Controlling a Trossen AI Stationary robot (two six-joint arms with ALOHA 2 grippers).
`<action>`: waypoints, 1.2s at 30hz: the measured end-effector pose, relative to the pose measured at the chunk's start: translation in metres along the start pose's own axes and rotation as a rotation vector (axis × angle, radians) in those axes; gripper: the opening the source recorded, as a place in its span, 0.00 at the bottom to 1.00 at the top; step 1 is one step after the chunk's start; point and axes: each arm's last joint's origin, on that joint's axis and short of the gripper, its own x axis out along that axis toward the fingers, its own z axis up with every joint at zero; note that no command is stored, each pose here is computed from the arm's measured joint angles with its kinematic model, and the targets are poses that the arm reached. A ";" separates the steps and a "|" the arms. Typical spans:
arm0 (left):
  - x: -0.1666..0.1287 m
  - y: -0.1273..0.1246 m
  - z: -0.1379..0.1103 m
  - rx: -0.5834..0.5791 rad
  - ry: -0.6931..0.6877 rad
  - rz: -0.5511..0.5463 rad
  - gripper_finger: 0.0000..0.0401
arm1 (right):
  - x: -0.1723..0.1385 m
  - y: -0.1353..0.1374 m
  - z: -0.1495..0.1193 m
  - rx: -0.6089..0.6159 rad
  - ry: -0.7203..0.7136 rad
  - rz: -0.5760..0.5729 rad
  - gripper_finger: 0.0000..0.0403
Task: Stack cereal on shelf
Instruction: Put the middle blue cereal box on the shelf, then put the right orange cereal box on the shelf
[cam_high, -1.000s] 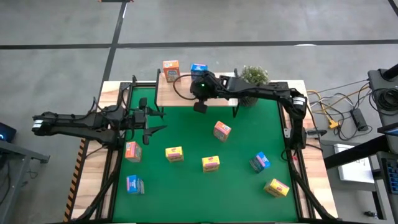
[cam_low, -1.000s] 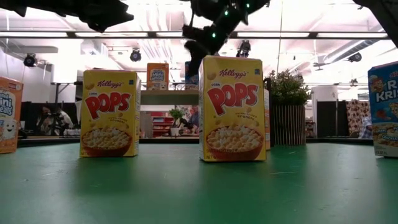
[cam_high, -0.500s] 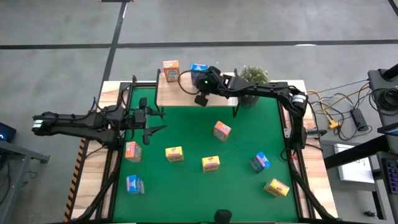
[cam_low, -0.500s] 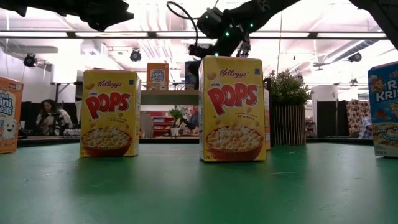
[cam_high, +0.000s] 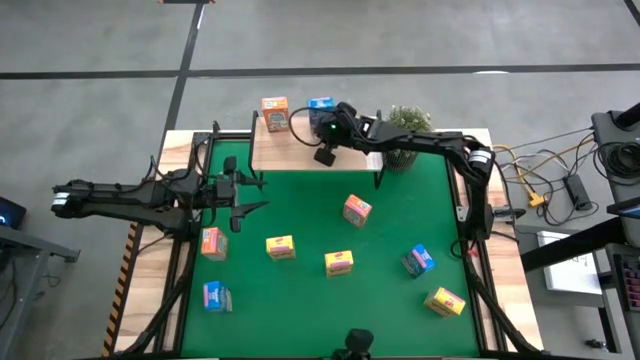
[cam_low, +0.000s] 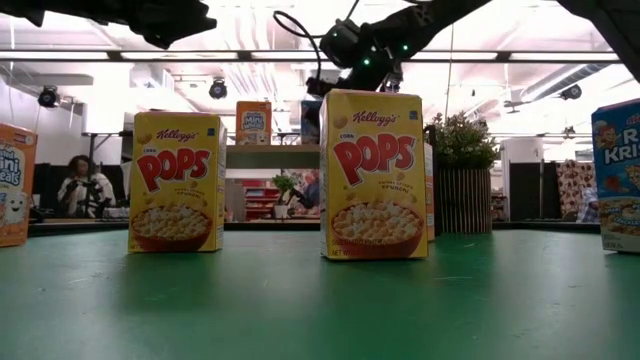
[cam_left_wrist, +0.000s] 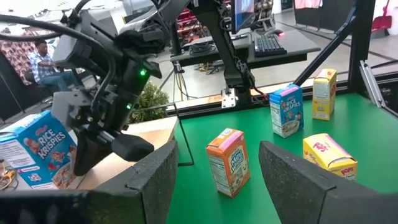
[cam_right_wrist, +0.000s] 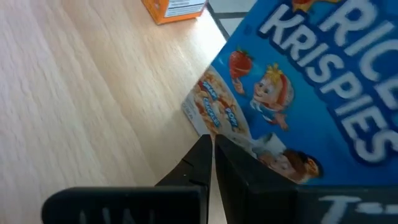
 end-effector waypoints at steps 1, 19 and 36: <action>0.000 0.000 0.000 0.002 0.000 0.000 0.52 | 0.001 0.000 0.000 0.000 -0.004 0.001 0.03; 0.001 0.000 0.000 0.007 -0.003 0.001 0.52 | 0.011 0.004 -0.002 -0.019 -0.017 -0.003 0.03; 0.002 0.000 0.000 0.005 0.002 -0.001 0.52 | -0.005 0.014 0.008 -0.048 -0.051 0.007 0.03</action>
